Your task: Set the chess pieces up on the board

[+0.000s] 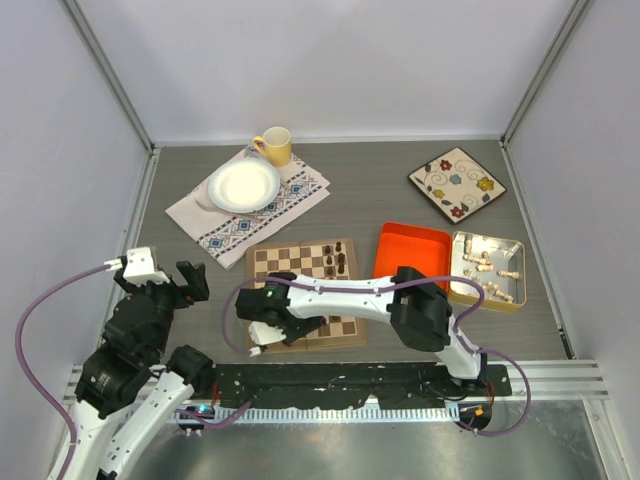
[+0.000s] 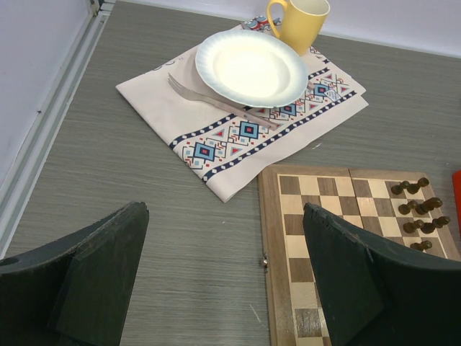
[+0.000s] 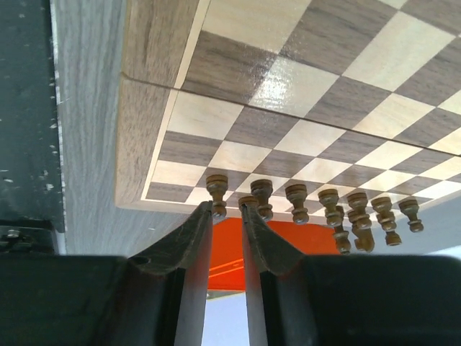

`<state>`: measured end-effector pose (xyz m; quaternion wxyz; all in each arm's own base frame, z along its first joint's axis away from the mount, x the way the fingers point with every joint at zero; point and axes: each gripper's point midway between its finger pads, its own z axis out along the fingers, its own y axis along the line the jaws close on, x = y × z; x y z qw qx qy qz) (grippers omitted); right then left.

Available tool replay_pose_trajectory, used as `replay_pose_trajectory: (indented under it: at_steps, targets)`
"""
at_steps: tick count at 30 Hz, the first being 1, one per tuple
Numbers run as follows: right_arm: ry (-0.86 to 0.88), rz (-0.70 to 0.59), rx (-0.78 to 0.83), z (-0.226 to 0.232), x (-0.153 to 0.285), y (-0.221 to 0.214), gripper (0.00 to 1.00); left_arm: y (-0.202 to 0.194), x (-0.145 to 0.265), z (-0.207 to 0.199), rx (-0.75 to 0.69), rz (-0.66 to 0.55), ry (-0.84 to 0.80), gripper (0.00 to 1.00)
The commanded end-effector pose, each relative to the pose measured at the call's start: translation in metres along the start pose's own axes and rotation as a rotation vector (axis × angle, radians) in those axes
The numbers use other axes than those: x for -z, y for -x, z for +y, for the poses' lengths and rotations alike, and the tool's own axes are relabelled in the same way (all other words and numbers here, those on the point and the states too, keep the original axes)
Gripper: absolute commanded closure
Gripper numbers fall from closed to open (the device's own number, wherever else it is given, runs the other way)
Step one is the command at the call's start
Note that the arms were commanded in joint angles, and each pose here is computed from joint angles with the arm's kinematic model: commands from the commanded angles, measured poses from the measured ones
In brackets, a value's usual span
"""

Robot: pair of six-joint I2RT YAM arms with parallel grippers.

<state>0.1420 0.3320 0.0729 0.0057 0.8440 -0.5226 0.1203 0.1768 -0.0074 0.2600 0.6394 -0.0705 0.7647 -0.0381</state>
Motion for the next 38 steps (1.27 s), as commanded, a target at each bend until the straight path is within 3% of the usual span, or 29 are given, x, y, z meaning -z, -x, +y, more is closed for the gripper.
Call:
replay_pose_trajectory:
  at_steps: [1,9,15,16,17,18,19,20,23,24,28,33,38]
  targets:
    - [-0.005,-0.235,-0.097,-0.009,0.058,0.001,0.71,0.011,0.002,-0.002,0.009,-0.036,-0.017,0.07]
    - [0.0,-0.6,-0.404,-0.05,0.135,-0.052,0.72,0.041,0.004,-0.024,0.084,-0.076,-0.097,0.01]
    - [-0.247,-0.906,-0.837,-0.118,0.186,-0.164,0.71,0.037,-0.015,-0.068,0.114,0.053,-0.221,0.0]
    - [-0.243,-0.931,-0.919,-0.119,0.174,-0.18,0.69,0.034,-0.016,-0.078,0.13,0.084,-0.254,0.01]
    - [-0.344,-1.012,-1.008,-0.141,0.181,-0.216,0.68,0.032,-0.019,-0.083,0.128,0.108,-0.266,0.0]
    - [-0.389,-1.078,-1.1,-0.138,0.193,-0.235,0.63,0.035,-0.019,-0.089,0.132,0.118,-0.287,0.0]
    - [-0.379,-1.09,-1.171,-0.136,0.174,-0.246,0.59,0.031,-0.024,-0.097,0.125,0.153,-0.304,0.0]
    - [-0.477,-1.148,-1.195,-0.148,0.185,-0.264,0.54,0.031,-0.024,-0.1,0.125,0.162,-0.315,0.01]
    - [-0.625,-1.156,-1.502,-0.146,0.173,-0.316,0.05,0.035,-0.026,-0.112,0.121,0.183,-0.357,0.01]
    - [-0.661,-1.125,-1.564,-0.145,0.168,-0.329,0.01,0.036,-0.026,-0.114,0.122,0.188,-0.366,0.0]
    - [-0.71,-1.094,-1.709,-0.139,0.161,-0.346,0.0,0.04,-0.026,-0.12,0.118,0.194,-0.389,0.0]
    - [-0.867,-1.065,-1.772,-0.128,0.185,-0.369,0.0,0.044,-0.027,-0.121,0.115,0.179,-0.391,0.0]
    - [-0.879,-1.087,-1.793,-0.127,0.194,-0.371,0.0,0.042,-0.031,-0.123,0.106,0.187,-0.392,0.0]
